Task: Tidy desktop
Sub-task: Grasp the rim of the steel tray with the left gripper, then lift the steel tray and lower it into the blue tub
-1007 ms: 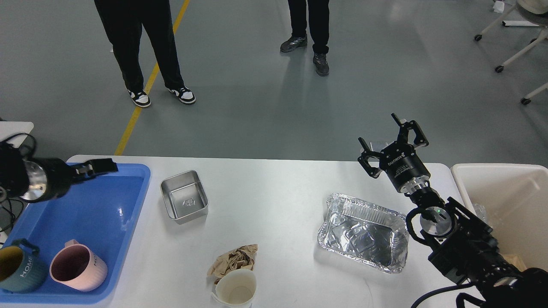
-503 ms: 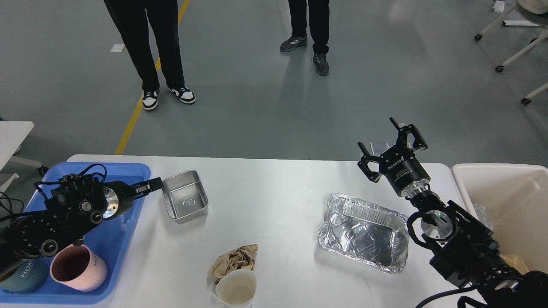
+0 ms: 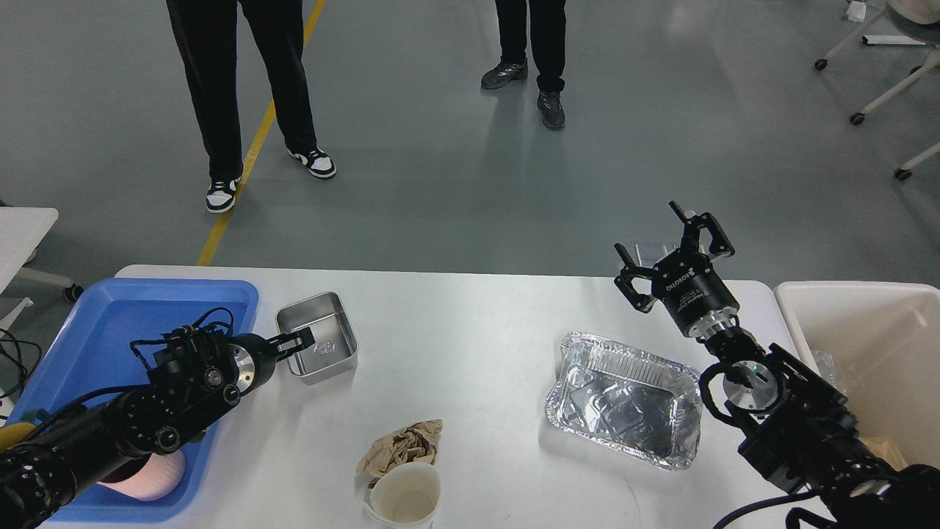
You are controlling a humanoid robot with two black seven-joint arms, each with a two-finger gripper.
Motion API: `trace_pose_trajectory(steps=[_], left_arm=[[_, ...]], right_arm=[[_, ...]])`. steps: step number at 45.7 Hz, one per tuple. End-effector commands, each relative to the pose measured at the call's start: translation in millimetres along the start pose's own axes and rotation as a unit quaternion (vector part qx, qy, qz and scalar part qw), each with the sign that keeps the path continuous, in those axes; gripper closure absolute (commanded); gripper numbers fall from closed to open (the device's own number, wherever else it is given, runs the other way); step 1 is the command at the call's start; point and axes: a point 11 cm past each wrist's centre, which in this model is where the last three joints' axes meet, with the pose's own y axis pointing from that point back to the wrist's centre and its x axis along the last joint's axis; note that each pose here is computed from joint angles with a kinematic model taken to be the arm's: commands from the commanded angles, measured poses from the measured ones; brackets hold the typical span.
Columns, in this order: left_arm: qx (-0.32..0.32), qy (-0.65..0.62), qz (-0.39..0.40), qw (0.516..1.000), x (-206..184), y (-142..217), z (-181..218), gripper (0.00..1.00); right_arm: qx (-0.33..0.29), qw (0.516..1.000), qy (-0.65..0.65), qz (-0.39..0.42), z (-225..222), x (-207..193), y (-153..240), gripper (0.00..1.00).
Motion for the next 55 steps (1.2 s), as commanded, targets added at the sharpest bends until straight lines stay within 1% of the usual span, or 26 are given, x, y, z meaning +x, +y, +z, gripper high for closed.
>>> trace_pose_trajectory(steps=[1, 5, 9, 19, 20, 25, 35, 38, 40, 43, 48, 51, 55], left_arm=[[0.005, 0.003, 0.003, 1.0, -4, -4, 2, 0.42], [0.003, 0.003, 0.003, 1.0, -5, -5, 4, 0.52], [0.004, 0.003, 0.002, 1.0, -5, -5, 3, 0.72], [0.003, 0.002, -0.004, 1.0, -5, -4, 3, 0.97], [0.003, 0.001, -0.004, 1.0, -6, -4, 3, 0.99], [0.0, 0.002, -0.012, 1.0, -10, -5, 5, 1.0], [-0.011, -0.004, -0.026, 1.0, -11, -2, 12, 1.0], [-0.03, -0.011, -0.043, 0.999, -10, 6, 24, 1.0], [-0.039, -0.021, -0.048, 0.998, 1, 17, 25, 1.0], [-0.044, -0.053, -0.054, 0.996, 29, 44, 25, 1.0], [-0.083, -0.098, -0.074, 0.989, 86, 118, 46, 1.0], [-0.082, -0.123, -0.081, 0.986, 122, 165, 41, 1.0], [-0.088, -0.166, -0.079, 0.979, 168, 225, 45, 1.0]], right_arm=[[0.0, 1.0, 0.001, 0.001, 0, 1, 1, 0.0], [-0.002, 1.0, 0.0, 0.005, 1, 4, 4, 0.0], [-0.002, 1.0, 0.0, 0.005, 1, 4, 4, 0.0], [0.0, 1.0, -0.001, 0.003, 1, 2, 2, 0.0], [-0.001, 1.0, -0.001, 0.003, 1, 2, 2, 0.0], [-0.001, 1.0, 0.0, 0.002, 1, 2, 2, 0.0], [0.0, 1.0, 0.0, 0.0, 0, 0, 0, 0.0], [0.002, 1.0, 0.0, 0.0, -1, 0, -1, 0.0], [0.001, 1.0, -0.001, 0.0, 0, -1, -1, 0.0], [0.0, 1.0, 0.0, 0.0, 1, 0, 0, 0.0], [0.0, 1.0, -0.001, 0.0, 0, -1, -1, 0.0], [0.0, 1.0, 0.0, -0.002, 0, -2, -2, 0.0], [0.0, 1.0, 0.0, -0.004, 0, -3, -3, 0.0]])
